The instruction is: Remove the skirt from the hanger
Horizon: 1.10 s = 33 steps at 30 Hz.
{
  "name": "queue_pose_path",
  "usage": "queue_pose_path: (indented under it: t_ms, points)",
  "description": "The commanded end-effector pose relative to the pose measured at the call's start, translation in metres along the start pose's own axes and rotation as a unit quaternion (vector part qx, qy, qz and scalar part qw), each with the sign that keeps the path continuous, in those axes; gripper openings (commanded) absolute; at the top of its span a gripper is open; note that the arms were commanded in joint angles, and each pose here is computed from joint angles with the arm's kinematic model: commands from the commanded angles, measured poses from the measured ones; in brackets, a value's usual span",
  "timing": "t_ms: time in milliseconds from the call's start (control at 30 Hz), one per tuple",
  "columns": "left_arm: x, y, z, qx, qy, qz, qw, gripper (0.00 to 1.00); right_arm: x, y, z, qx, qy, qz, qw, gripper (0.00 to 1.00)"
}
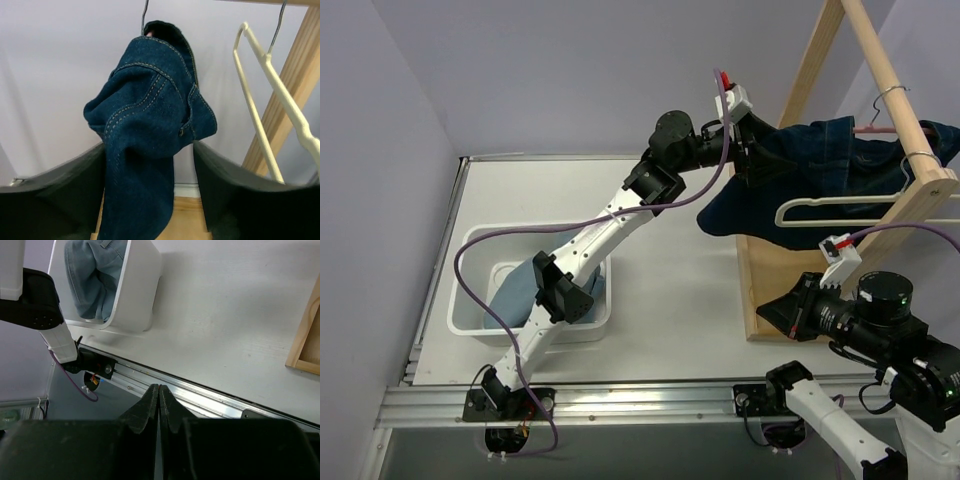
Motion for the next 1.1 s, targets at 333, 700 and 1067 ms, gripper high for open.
queue_pose_path:
  t_ms: [333, 700, 1067]
  points:
    - [-0.032, 0.017, 0.007, -0.013, 0.046, 0.018, 0.999, 0.02, 0.004, 0.010, -0.008, -0.018, -0.008, 0.002, 1.000, 0.00]
    - [-0.061, 0.065, 0.004, -0.106, 0.023, -0.007, 0.994, 0.02, 0.005, 0.008, -0.012, -0.026, -0.003, -0.008, 1.000, 0.00]
    - [-0.069, 0.093, -0.007, -0.163, -0.014, -0.037, 0.986, 0.02, 0.006, 0.006, -0.019, -0.030, -0.003, -0.020, 0.999, 0.00]
Point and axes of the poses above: each gripper's point midway between its finger pads, its own z axis out along the fingers, its own x axis along the line the jaws close on, y = z × x, the point moved 10 cm from there along -z, back along the fingers, and after that the axes turned 11 degrees about -z, right-handed, at the moved point
